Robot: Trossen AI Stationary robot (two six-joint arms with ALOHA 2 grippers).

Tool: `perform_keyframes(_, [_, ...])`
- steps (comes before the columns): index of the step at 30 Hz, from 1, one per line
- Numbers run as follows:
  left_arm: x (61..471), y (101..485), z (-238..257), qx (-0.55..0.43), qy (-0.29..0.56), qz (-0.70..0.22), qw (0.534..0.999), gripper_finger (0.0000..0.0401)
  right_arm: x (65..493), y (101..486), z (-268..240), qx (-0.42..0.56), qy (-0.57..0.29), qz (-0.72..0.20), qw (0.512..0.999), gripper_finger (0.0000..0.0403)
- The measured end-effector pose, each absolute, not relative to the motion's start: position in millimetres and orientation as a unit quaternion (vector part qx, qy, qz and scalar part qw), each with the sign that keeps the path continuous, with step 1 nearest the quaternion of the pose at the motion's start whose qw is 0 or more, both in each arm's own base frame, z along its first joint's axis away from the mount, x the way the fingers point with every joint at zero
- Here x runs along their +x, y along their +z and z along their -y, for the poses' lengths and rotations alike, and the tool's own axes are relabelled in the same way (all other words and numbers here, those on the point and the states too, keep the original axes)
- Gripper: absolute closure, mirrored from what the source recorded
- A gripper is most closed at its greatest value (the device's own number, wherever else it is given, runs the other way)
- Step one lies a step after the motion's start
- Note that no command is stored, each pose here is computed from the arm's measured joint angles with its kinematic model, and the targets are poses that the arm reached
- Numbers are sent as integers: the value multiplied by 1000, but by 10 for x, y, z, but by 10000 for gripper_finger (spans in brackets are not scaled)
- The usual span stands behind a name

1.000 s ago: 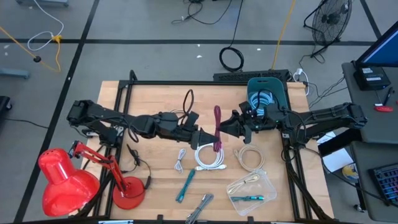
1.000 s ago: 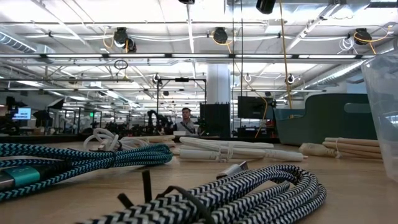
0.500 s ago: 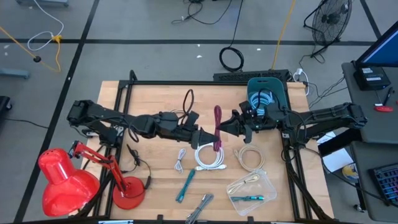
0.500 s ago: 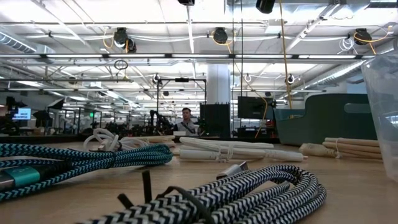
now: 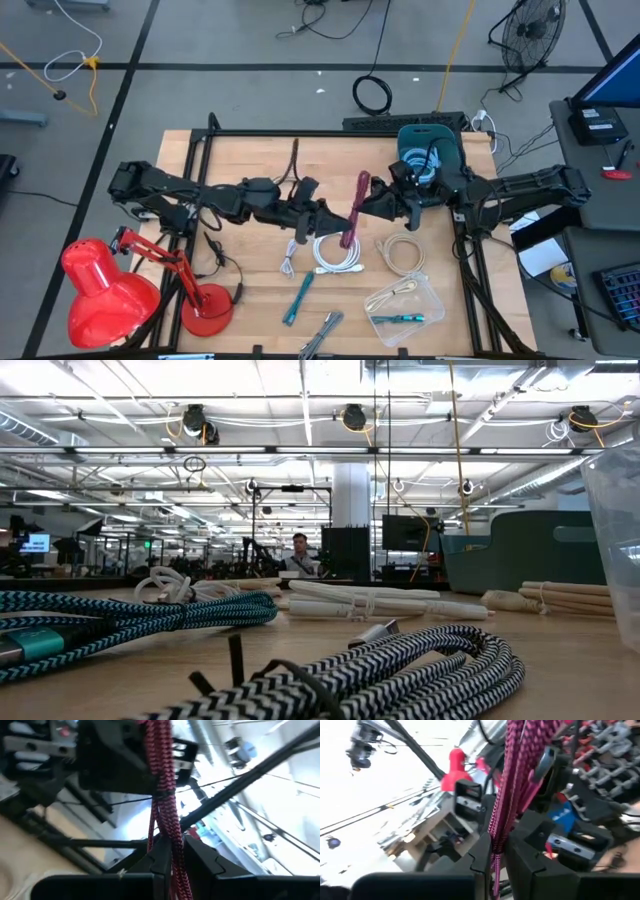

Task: Pick & Place USB Port
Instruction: Put the red charger cable into the transparent bin

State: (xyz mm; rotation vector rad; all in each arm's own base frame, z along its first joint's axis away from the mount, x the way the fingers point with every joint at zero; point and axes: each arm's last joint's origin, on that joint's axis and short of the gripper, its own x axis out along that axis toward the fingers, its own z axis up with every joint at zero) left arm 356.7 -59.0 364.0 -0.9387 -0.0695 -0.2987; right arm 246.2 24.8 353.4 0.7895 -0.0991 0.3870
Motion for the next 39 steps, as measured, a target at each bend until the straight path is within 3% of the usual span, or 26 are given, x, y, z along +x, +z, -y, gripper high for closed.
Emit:
perform_keyframes(4, [3542, 3700, 650, -423, -179, 55, 886, 354, 2437, 3579, -258, 380, 210, 59, 899, 370])
perform_keyframes(16, [3542, 3673, 679, -434, -164, 40, 885, 355, 2415, 3603, -274, 387, 217, 69, 894, 370])
perform_keyframes(24, [3544, 3648, 676, -444, -153, 25, 882, 387, 2413, 3610, -281, 381, 209, 78, 897, 365])
perform_keyframes(28, [3546, 3641, 673, -445, -146, 25, 883, 384, 2411, 3616, -282, 380, 210, 81, 897, 336])
perform_keyframes(39, [3561, 3636, 602, -447, -133, 28, 884, 392, 2406, 3620, -333, 374, 197, 91, 902, 198])
